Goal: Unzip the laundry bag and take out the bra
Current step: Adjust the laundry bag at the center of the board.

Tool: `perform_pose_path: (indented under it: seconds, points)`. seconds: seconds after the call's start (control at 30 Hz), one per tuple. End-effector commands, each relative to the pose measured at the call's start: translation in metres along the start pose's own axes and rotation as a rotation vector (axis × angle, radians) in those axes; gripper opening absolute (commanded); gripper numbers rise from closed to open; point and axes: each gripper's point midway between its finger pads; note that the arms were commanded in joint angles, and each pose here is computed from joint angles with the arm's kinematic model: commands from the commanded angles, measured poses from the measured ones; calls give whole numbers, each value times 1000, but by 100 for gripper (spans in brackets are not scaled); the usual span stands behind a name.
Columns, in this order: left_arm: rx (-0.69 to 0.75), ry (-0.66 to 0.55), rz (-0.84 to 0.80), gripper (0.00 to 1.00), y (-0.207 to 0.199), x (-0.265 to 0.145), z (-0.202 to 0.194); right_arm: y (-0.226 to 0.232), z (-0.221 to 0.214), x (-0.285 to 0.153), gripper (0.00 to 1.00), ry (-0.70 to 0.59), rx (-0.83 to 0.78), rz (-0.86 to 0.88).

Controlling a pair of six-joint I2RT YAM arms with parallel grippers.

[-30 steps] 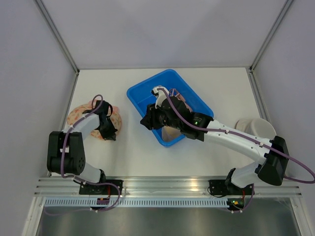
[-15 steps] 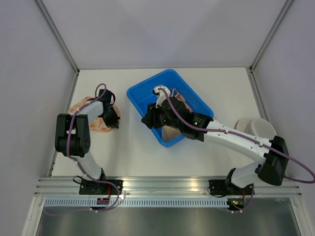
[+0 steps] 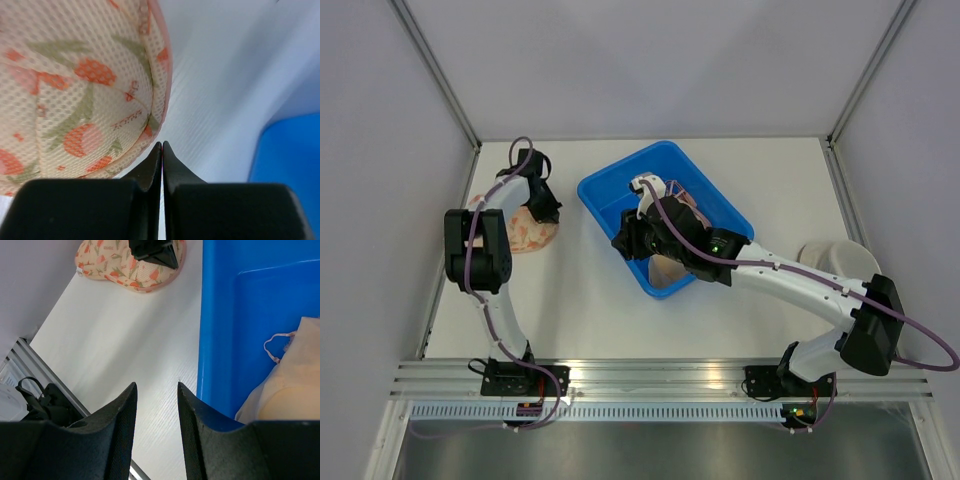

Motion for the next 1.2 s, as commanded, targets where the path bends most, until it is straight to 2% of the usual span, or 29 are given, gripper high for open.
perform_pose_path:
  seconds: [0.0, 0.13, 0.3, 0.4, 0.63, 0.77, 1.03, 1.17]
  points:
    - [-29, -125, 25, 3, 20, -38, 44, -5, 8, 2, 43, -28, -16, -20]
    - [-115, -148, 83, 3, 74, -53, 51, 1, 9, 3, 43, -28, -6, 7]
    - [-193, -46, 211, 2, 141, -49, 12, 6, 10, 3, 43, -22, 7, 26]
    - [-184, -12, 231, 2, 148, -45, -4, 9, 10, 3, 44, -23, 16, 35]
    - [-186, 77, 230, 2, 148, -27, -34, 14, 14, -1, 44, -27, 28, 56]
    - [-198, 103, 150, 2, 131, -22, -45, 12, 14, -2, 44, -30, 32, 50]
    - [-162, 95, -28, 2, 78, -4, -33, 9, 18, -9, 44, -49, 18, 38]
    - [-123, 81, -67, 2, 55, 4, -21, 3, 19, -12, 44, -57, 6, 8]
Point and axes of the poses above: each gripper's point midway between its finger pads, its own x axis out along the fingers, its own y axis along the line the jaws close on, z = x × y, and after that the axes turned 10 degrees about x, right-handed
